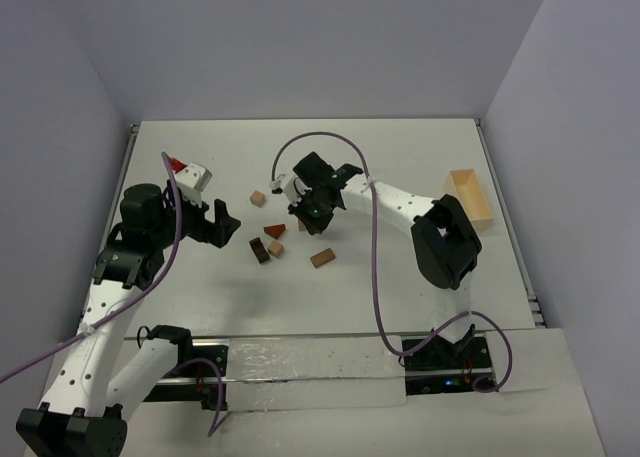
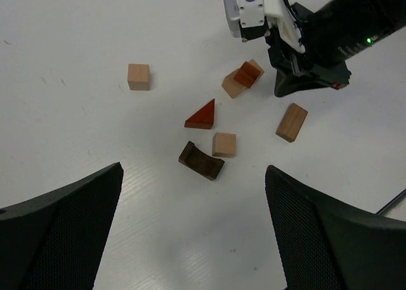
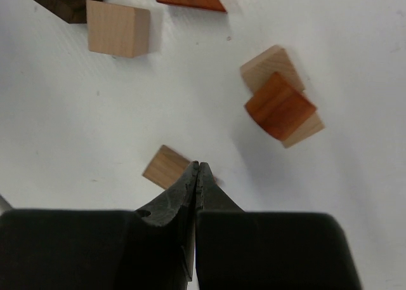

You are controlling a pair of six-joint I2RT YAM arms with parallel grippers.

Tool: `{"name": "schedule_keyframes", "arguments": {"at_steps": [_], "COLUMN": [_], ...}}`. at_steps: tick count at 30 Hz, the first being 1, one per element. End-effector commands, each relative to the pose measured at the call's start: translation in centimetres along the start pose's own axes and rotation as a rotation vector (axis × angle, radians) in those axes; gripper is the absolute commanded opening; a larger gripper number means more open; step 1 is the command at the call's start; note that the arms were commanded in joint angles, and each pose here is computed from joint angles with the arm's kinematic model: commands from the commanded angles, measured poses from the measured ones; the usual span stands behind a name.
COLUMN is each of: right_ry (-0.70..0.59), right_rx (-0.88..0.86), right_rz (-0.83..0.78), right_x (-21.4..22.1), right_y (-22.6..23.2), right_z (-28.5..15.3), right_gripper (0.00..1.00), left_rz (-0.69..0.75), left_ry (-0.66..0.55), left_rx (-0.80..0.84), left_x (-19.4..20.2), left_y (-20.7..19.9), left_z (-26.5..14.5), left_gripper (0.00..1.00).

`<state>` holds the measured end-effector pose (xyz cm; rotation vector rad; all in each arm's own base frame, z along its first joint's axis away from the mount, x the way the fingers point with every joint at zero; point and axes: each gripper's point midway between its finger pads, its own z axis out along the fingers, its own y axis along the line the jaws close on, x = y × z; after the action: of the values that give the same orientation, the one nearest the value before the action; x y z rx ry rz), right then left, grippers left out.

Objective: Build the wood block tower

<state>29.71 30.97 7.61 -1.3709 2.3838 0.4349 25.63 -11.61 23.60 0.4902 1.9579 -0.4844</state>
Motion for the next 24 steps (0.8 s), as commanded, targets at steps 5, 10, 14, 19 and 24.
{"name": "schedule_keyframes", "arguments": {"at_steps": [5, 10, 14, 19, 24], "right_ry": [-0.105, -0.107, -0.119, -0.116, -0.093], "right_rx": [-0.005, -0.050, -0.044, -0.044, -0.061], "right_rz": [-0.267, -0.246, -0.226, -0.210, -0.226], "right_x": [-2.4, -2.9, -2.9, -2.7, -2.1], "right_y": [-1.5, -1.0, -0.9, -0.9, -0.8], "right_z": [-2.7, -2.2, -1.9, -1.4, -0.8], "right_gripper": [0.02, 0.03, 0.07, 0.13, 0.20], "left_rz": [0.028, 0.017, 0.009, -0.006, -0.066], "left_ry": [-0.024, -0.038, -0.053, -0.067, -0.085], "left_rx": [0.051, 0.036, 0.028, 0.032, 0.049], "left_x": [-0.5, -1.0, -1.5, -2.4, -3.2], "left_y": [-0.8, -0.6, -0.4, -0.2, -0.1], "left_z": [-0.1, -0.3, -0.4, -0.3, -0.3], "left_gripper": [0.99, 0.99, 0.99, 0.99, 0.99]}}
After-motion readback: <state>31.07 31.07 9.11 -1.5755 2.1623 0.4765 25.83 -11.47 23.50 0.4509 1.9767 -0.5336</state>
